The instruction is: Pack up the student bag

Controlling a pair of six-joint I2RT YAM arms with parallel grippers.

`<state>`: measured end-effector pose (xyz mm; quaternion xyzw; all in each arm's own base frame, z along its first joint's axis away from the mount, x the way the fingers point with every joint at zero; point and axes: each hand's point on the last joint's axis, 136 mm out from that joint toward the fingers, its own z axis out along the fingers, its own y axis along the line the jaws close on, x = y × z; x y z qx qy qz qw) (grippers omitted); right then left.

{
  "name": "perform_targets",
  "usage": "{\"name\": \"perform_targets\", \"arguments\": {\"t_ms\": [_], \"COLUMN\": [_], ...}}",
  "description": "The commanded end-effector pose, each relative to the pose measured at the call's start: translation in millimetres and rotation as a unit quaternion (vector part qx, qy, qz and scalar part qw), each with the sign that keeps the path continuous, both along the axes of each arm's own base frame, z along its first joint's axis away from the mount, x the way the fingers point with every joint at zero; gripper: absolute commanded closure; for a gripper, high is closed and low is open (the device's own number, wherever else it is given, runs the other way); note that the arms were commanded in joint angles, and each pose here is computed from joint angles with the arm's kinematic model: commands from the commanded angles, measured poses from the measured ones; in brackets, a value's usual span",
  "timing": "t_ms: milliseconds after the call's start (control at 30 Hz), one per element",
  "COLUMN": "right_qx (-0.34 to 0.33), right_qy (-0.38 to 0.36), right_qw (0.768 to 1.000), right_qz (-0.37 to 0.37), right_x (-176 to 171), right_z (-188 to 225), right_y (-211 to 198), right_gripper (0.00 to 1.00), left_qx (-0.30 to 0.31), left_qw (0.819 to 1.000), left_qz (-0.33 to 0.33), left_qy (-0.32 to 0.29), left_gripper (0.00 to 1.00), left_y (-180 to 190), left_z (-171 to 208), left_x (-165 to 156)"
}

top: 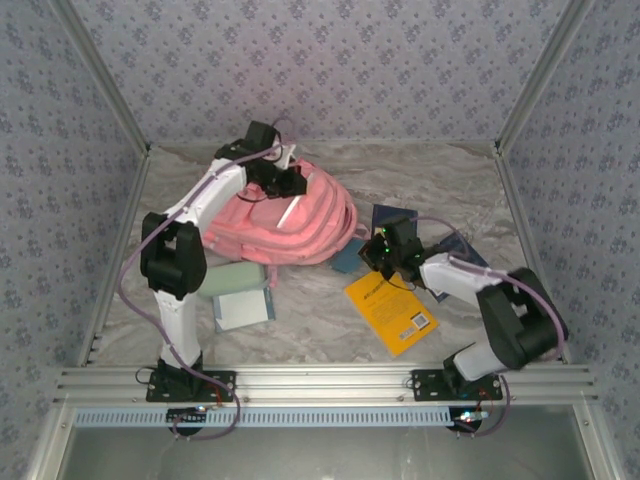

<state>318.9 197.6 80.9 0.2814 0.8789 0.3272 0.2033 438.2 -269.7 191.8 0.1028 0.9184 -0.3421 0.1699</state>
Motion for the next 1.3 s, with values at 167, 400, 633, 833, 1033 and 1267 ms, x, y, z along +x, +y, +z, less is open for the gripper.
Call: {"name": "perform_targets", "arguments": {"t_ms": [167,400,633,833,1033,1267], "right_qx": [-0.142,-0.158,-0.124,-0.076,-0.013,0.008], "right_qy": [-0.085,-0.192,-0.216,-0.160,-0.124,-0.103], "right_qw": [0.985,0.968,0.965,0.976,0.990,0.994], "right_qz": [-0.047,0.022,0.078,0.124,0.070,0.031], "right_x": [-24.1,-25.8,-18.3,8.7,43.5,83.3], "right_z": [70.4,152.8,172.1,146.6,115.3,81.8], "right_y": [-71.7,-65.9,-39.2,-1.1,18.6,41.4], "right_gripper": [1.00,1.00,1.00,0.98,0.95,0.87], "left_qx": [-0.079,-0.150,-0.205,-0.237,-0.248,-0.255], "left_qw": [0.990,0.970,0.951,0.943,0.941,0.940], "left_qz": [-0.045,-0.111,-0.163,-0.181,-0.177,-0.176], "left_qy": [-0.107,-0.157,-0.162,-0.149,-0.147,-0.145], "left_gripper": [1.00,1.00,1.00,1.00,1.00,1.00], "left_y": [2.2,-13.6,-22.3,-25.7,-20.6,-20.9], "left_z": [135.1,196.1,215.2,216.6,215.9,214.9], "left_x": [-6.3,-29.7,-50.9,-57.5,-60.4,-59.1]}}
